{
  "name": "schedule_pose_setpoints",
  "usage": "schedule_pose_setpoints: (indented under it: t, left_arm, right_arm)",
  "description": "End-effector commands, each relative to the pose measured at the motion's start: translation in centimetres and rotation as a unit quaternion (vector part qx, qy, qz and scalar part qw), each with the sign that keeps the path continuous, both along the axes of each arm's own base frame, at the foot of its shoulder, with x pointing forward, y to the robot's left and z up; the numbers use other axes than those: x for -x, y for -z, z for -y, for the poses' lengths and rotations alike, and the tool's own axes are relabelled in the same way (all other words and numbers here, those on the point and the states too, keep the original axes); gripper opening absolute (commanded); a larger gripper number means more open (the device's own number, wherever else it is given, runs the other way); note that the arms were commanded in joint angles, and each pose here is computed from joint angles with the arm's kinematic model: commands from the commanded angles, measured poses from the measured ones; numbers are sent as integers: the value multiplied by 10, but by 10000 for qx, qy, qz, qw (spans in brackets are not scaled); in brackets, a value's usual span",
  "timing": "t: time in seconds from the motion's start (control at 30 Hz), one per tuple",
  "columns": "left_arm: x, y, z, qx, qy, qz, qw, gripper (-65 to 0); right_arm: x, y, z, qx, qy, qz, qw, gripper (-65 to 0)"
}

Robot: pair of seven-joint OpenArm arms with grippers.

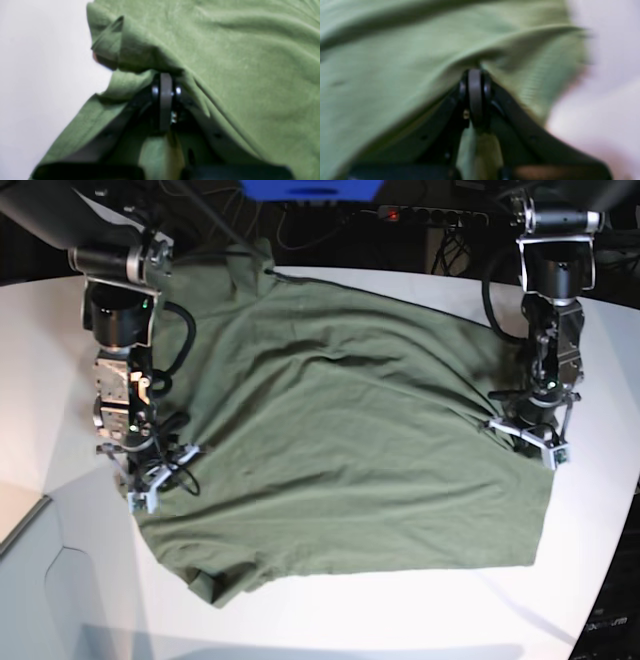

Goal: Layout the t-shirt on the table in an organized manner, then fold the t-shirt properly
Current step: 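Grasp the shirt with both grippers and drag it outward to smooth, then move both grippers to the shirt's shoulder corners and grasp them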

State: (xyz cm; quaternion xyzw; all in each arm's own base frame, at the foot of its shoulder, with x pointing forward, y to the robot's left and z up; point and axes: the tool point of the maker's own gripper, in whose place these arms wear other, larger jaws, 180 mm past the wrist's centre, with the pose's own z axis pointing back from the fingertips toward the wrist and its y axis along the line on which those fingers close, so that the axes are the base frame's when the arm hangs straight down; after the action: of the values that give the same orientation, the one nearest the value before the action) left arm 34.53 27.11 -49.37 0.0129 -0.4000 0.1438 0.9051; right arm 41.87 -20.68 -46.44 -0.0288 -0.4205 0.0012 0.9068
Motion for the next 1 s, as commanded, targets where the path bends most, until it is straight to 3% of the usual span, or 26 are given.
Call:
schedule_pose_setpoints:
  t: [0.0, 0.2, 0.3, 0.5, 0.7, 0.8, 0.97]
  left_arm:
    - [37, 31, 10, 182, 91, -980, 9950, -650]
    - [47, 4, 20, 136, 355, -933, 9949, -650]
    - [54, -14, 12, 70, 265, -780, 9966, -650]
    - [89, -31, -4, 68, 66, -1028, 9947, -650]
    - [104, -77, -12, -117, -157, -497, 9986, -650]
    - [115, -94, -15, -217, -193, -447, 9986, -650]
    - [149, -92, -30, -291, -379, -888, 9949, -650]
  right_arm:
    - [-25, -28, 18, 155, 128, 423, 9989, -650]
    - [-38, -27, 48, 202, 329, 445, 9983, -650]
    - [-50, -38, 50, 180, 336, 686, 9969, -650]
    - [-64, -56, 52, 193, 343, 892, 9952, -650]
    - [-75, -76, 55, 264, 347, 1130, 9926, -650]
    - [-67, -83, 60, 424, 335, 1238, 9908, -650]
    - [-35, -85, 54, 631, 287, 918, 9934, -650]
